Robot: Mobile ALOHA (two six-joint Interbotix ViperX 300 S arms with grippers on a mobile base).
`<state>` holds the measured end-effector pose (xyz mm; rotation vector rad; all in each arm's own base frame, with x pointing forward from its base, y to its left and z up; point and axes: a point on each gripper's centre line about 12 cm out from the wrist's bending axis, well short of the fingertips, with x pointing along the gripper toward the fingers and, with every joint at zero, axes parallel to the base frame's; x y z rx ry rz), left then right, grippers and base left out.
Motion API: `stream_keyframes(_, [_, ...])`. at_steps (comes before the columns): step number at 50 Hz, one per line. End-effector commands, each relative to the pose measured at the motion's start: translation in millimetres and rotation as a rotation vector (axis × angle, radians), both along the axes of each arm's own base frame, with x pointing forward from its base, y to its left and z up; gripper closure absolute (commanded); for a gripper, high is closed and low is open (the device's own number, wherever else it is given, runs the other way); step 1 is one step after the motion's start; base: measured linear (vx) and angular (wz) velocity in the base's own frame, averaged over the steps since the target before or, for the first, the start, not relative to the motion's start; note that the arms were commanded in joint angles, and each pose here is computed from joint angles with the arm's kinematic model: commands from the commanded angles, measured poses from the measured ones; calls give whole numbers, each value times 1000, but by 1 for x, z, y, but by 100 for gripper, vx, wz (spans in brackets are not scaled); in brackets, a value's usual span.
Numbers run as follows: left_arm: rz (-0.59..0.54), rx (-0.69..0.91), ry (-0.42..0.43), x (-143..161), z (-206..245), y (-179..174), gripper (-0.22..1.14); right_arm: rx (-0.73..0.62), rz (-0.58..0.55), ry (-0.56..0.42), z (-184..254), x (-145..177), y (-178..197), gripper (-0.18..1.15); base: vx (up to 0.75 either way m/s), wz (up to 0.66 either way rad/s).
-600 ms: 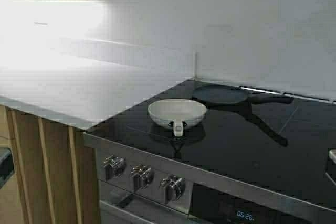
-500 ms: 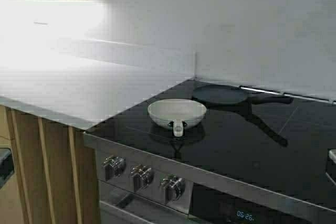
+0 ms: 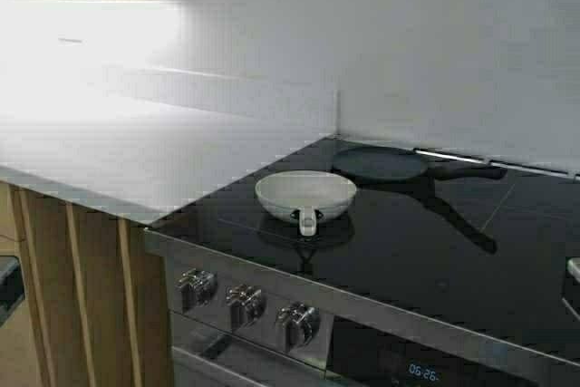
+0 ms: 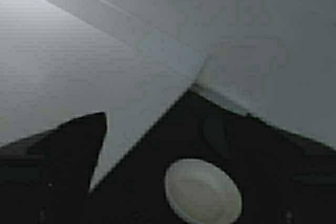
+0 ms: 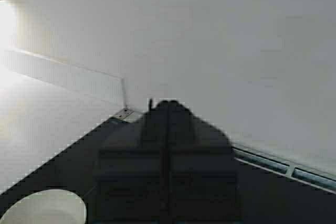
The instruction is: Wash the pan
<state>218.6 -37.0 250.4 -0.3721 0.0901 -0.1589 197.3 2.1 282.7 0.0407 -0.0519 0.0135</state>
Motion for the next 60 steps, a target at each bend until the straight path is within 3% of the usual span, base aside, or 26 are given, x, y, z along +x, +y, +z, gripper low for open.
stream_keyframes(1, [-83,-39,23,11,-10,-22,-7,-9,3,-11,4,1,1,90,0,0])
stream_keyframes(25, [-263,-270,207,57,-103,-78,-7,-30,8,6,2,1,1,90,0,0])
stream_keyframes(43, [-406,-595,355,101,-197,-118,-7,-32,7,12,0,1,1,90,0,0])
stream_keyframes(60, [-417,-634,445,121,-255,-136,-7,-32,8,17,0,2,1,90,0,0])
